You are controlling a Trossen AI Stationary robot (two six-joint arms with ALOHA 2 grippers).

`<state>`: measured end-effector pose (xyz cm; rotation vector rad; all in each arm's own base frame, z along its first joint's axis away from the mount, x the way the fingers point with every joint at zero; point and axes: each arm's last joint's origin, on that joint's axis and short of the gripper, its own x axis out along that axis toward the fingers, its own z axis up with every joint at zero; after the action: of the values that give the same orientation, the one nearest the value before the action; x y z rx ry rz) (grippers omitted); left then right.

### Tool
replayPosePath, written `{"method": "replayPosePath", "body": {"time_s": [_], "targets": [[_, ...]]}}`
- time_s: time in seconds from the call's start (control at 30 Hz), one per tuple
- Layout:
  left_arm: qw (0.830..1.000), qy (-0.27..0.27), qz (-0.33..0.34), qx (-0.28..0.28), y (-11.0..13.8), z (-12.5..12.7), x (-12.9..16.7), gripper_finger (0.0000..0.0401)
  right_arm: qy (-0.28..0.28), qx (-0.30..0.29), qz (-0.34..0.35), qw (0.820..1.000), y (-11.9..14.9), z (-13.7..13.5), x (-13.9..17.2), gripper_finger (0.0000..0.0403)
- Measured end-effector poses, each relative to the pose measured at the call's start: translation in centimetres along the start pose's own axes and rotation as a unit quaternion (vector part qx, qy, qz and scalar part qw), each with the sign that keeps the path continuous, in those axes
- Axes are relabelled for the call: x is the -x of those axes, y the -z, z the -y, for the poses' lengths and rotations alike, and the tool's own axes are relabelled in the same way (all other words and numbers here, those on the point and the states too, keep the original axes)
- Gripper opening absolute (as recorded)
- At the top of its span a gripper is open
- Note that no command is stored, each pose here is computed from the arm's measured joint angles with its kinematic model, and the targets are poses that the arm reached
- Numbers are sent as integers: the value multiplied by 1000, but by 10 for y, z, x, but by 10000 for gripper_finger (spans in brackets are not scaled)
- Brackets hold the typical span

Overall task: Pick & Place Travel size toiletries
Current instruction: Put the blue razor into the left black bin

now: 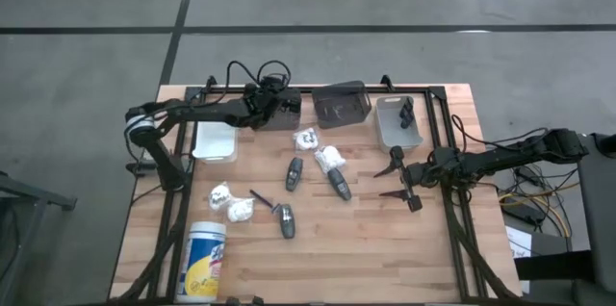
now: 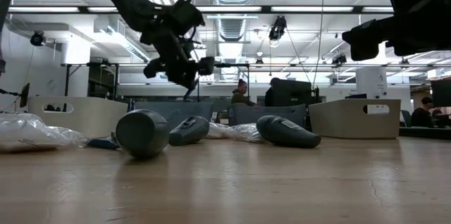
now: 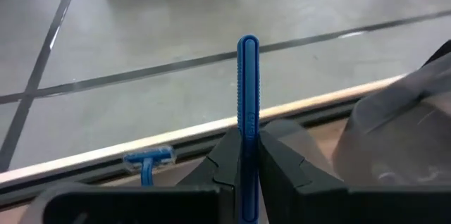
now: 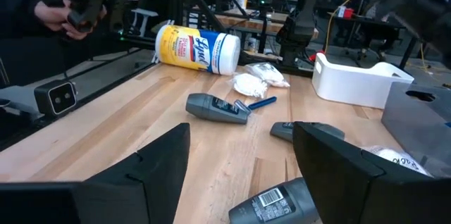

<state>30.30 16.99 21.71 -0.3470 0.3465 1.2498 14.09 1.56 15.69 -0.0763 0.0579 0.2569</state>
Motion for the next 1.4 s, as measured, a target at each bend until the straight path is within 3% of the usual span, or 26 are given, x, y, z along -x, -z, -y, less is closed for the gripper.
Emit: {"method": "replayPosePath", "body": {"time_s": [0.5, 0.93, 1.4], "targets": [[999, -28, -40, -6, 28, 1, -23, 35, 0, 0, 0, 1000, 0, 0, 0, 225], [994, -39, -96, 30, 48, -1, -31, 40, 0, 1, 0, 1000, 0, 0, 0, 267], [994, -35, -88, 48, 39, -2, -24, 64, 0, 0, 0, 1000, 0, 0, 0, 307]]}}
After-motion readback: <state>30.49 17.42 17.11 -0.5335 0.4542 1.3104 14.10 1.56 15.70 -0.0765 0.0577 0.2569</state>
